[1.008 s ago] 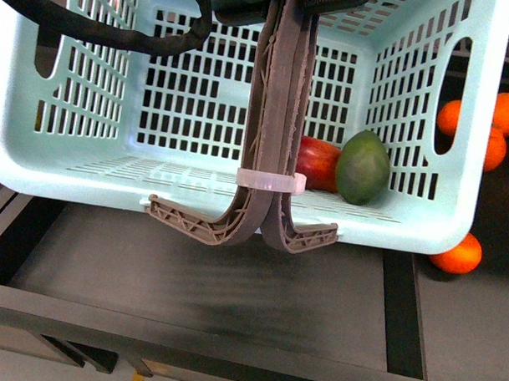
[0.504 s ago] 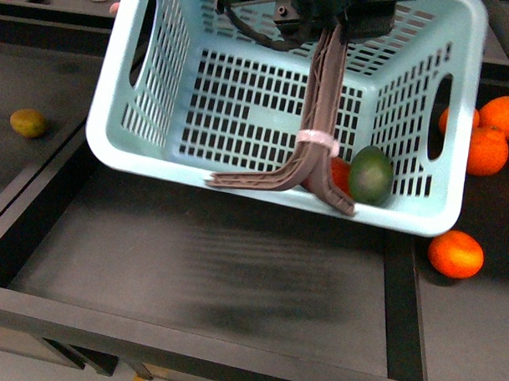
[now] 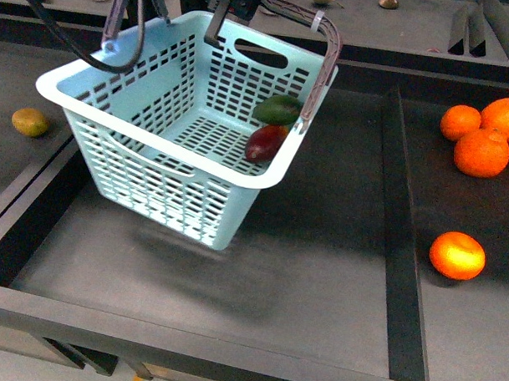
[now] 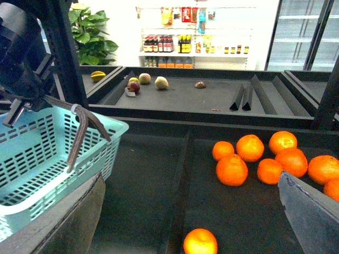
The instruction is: Pick mango and avocado into basket
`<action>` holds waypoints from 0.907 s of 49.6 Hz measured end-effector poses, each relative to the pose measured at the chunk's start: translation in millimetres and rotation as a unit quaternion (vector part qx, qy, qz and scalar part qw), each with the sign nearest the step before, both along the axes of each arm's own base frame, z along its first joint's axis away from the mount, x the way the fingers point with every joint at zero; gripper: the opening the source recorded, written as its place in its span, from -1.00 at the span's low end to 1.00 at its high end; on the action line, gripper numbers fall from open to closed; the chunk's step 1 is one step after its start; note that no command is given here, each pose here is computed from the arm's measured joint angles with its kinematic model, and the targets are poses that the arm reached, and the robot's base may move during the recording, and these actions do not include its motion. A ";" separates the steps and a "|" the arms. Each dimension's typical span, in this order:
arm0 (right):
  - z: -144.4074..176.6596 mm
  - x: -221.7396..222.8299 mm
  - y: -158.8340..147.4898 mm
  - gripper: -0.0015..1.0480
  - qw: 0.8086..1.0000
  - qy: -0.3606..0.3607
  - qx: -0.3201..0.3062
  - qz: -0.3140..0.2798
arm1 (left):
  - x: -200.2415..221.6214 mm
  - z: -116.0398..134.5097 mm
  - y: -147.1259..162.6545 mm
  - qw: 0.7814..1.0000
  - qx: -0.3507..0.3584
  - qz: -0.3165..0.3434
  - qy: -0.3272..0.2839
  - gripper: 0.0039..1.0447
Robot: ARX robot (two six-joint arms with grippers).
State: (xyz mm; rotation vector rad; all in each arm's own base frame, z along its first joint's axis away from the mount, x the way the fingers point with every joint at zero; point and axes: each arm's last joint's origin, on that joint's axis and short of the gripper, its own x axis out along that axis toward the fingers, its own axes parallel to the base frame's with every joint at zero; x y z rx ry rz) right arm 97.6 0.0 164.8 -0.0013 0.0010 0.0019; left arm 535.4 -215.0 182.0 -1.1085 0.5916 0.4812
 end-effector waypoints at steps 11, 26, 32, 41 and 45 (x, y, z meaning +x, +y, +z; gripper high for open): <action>0.0 0.0 0.0 0.85 1.000 0.000 0.000 0.000 | 15.9 -18.2 -2.0 0.996 -0.060 0.039 -0.045 -0.90; 0.0 0.0 0.0 0.85 1.000 0.000 0.000 0.000 | -9.4 -45.9 22.8 0.989 -0.107 0.097 -0.016 -0.39; 0.0 0.0 0.0 0.85 1.000 0.000 0.000 0.000 | -33.5 -34.9 33.1 0.994 -0.068 0.088 -0.002 0.17; 0.0 0.0 0.0 0.85 1.000 0.000 0.000 0.000 | -104.7 31.6 66.8 0.994 -0.061 0.094 -0.017 0.87; 0.0 0.0 0.0 0.85 1.000 0.000 0.000 0.000 | -132.4 46.8 80.9 0.995 -0.040 0.088 -0.024 0.87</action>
